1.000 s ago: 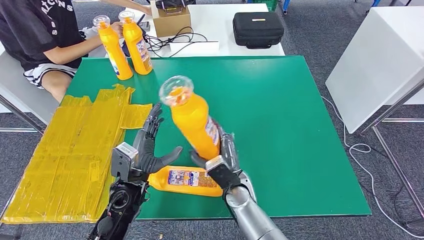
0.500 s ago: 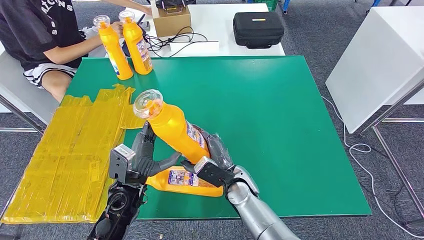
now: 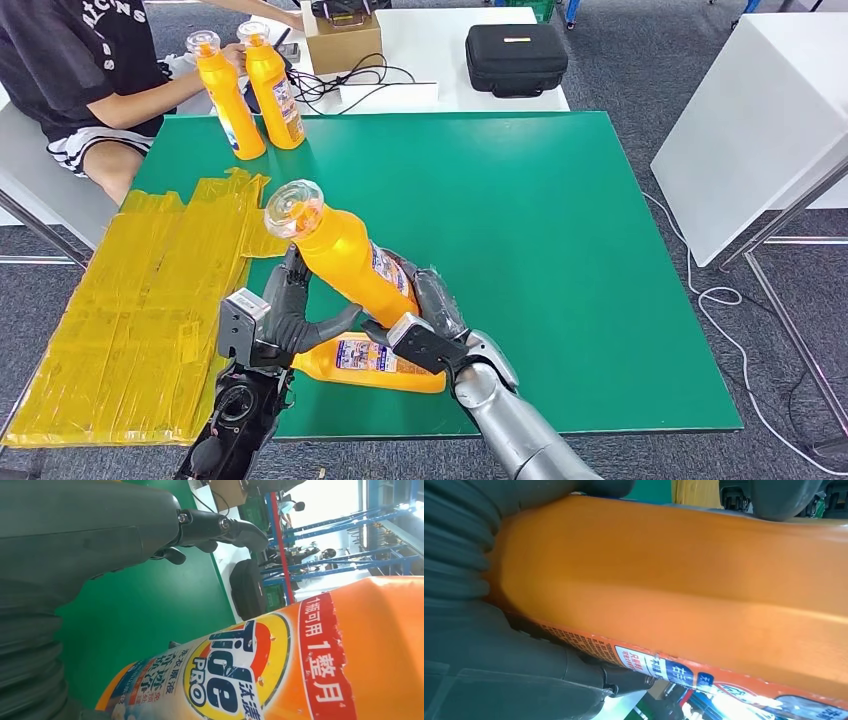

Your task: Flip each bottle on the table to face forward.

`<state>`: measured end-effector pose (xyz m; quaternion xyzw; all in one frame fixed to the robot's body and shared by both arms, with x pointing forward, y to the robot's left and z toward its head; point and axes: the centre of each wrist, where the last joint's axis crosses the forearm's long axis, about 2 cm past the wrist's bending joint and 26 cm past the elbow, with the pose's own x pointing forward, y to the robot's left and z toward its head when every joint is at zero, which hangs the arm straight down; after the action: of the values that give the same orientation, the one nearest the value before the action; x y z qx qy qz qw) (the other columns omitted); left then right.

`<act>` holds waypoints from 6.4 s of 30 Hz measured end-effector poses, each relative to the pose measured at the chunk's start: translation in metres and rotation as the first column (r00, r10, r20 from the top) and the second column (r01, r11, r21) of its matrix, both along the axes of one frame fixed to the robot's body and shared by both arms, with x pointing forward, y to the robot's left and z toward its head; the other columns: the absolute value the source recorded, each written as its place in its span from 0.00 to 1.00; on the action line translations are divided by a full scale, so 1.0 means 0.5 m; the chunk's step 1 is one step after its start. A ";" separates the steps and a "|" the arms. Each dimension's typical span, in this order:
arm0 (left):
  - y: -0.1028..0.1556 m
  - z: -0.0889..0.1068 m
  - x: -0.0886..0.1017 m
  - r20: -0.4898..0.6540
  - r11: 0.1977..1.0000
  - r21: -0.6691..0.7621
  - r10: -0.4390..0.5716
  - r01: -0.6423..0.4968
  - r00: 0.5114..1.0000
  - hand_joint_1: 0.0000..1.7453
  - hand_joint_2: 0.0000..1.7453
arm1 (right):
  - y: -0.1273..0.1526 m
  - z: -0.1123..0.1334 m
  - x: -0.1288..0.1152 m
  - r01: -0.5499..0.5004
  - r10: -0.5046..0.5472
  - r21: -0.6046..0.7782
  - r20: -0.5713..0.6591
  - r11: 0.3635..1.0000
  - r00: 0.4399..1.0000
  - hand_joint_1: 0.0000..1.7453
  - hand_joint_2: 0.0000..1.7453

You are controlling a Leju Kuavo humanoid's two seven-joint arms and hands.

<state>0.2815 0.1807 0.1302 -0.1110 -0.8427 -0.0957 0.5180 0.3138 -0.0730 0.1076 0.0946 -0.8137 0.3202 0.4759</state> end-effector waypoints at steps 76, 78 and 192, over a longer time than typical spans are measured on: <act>0.004 0.058 -0.021 0.019 0.926 -0.342 -0.161 0.158 0.987 1.00 1.00 | 0.066 0.030 -0.010 -0.059 0.070 -0.114 0.089 0.992 0.994 1.00 1.00; 0.004 0.058 -0.019 0.021 0.927 -0.345 -0.148 0.146 0.989 1.00 1.00 | 0.066 0.030 -0.010 -0.059 0.069 -0.114 0.088 0.992 0.994 1.00 1.00; 0.218 -0.022 0.247 0.057 -0.011 0.998 0.515 -0.060 0.856 0.00 0.00 | -0.066 0.054 -0.149 0.308 -0.085 -0.606 0.368 0.733 0.926 0.00 1.00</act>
<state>0.4049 0.2895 0.1191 0.4371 -0.4471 -0.5103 0.5904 0.2395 -0.1060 0.1347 -0.2177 -0.7205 0.5420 0.3737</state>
